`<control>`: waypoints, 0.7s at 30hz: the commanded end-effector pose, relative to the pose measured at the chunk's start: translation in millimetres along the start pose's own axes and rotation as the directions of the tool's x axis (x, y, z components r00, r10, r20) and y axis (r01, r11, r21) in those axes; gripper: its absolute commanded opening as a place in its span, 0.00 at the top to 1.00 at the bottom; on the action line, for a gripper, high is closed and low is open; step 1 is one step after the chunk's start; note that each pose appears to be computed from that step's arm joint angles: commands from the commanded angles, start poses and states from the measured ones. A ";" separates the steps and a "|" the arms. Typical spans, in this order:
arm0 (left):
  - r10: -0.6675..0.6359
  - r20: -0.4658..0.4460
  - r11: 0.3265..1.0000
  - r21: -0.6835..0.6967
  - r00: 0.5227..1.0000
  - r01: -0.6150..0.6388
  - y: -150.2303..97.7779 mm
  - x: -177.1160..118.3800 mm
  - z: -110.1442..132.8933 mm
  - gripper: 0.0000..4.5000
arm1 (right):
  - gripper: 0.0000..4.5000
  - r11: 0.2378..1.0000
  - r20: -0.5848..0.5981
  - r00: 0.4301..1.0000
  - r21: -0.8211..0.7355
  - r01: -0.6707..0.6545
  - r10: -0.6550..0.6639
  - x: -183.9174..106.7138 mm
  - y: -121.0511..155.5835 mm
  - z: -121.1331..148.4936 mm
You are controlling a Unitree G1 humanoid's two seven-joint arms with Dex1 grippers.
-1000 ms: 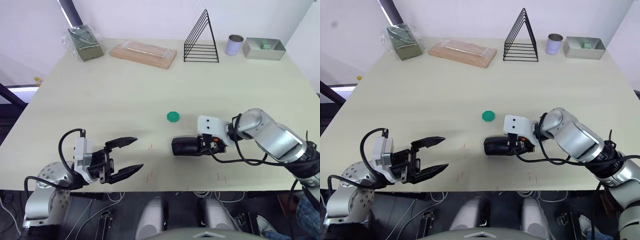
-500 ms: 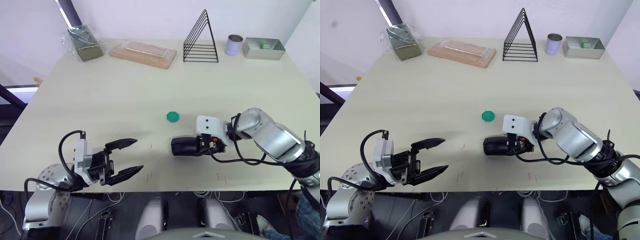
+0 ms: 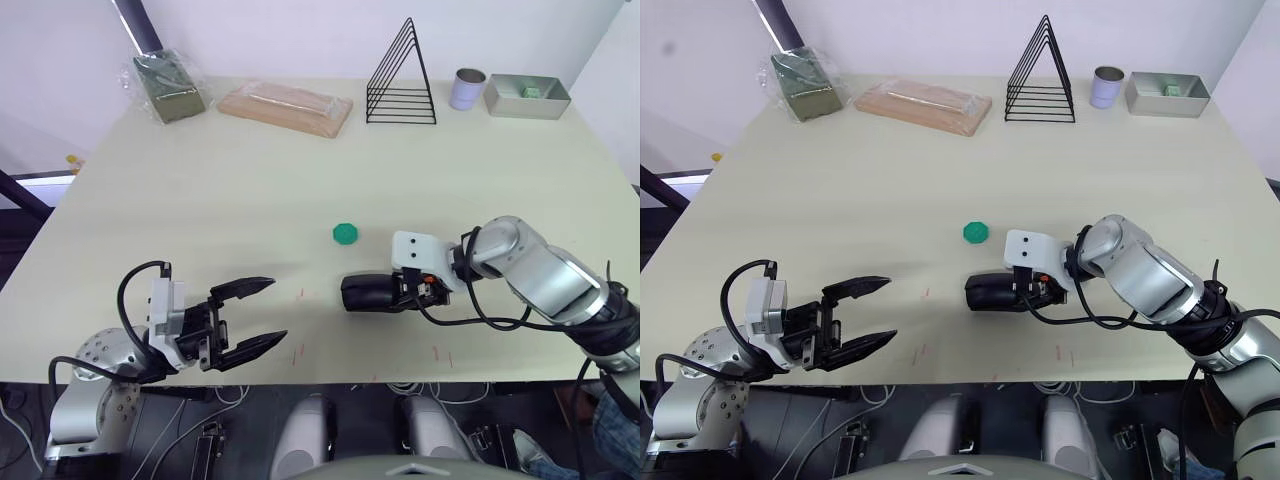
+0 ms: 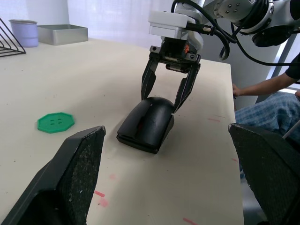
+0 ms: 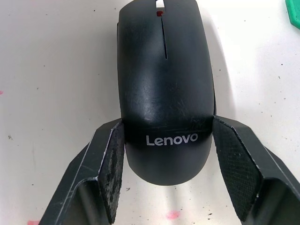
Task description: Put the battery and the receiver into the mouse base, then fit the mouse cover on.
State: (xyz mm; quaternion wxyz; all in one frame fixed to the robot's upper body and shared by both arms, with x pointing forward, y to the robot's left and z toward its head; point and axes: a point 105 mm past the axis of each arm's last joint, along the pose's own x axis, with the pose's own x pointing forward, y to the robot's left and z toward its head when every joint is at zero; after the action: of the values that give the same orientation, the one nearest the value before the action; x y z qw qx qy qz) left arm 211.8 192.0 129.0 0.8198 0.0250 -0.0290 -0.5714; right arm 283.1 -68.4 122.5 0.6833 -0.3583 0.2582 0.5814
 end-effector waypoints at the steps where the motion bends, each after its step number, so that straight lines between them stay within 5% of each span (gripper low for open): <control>1: -0.016 0.008 0.999 0.037 1.000 0.016 -2.6 2.2 5.8 0.00 | 0.44 0.999 0.019 1.000 -0.043 0.004 -0.003 -3.2 0.5 7.5; 21: -0.016 0.012 0.999 0.036 1.000 0.015 -3.0 4.7 4.6 0.00 | 0.44 0.999 0.024 1.000 -0.043 0.006 -0.005 -4.3 -0.4 9.0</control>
State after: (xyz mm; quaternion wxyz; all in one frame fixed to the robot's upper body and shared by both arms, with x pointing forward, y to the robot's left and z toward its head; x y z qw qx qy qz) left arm 212.3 190.9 128.5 0.8210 0.0229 -0.0317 -0.5696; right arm 283.0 -67.4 123.3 0.6808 -0.3623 0.2521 0.5845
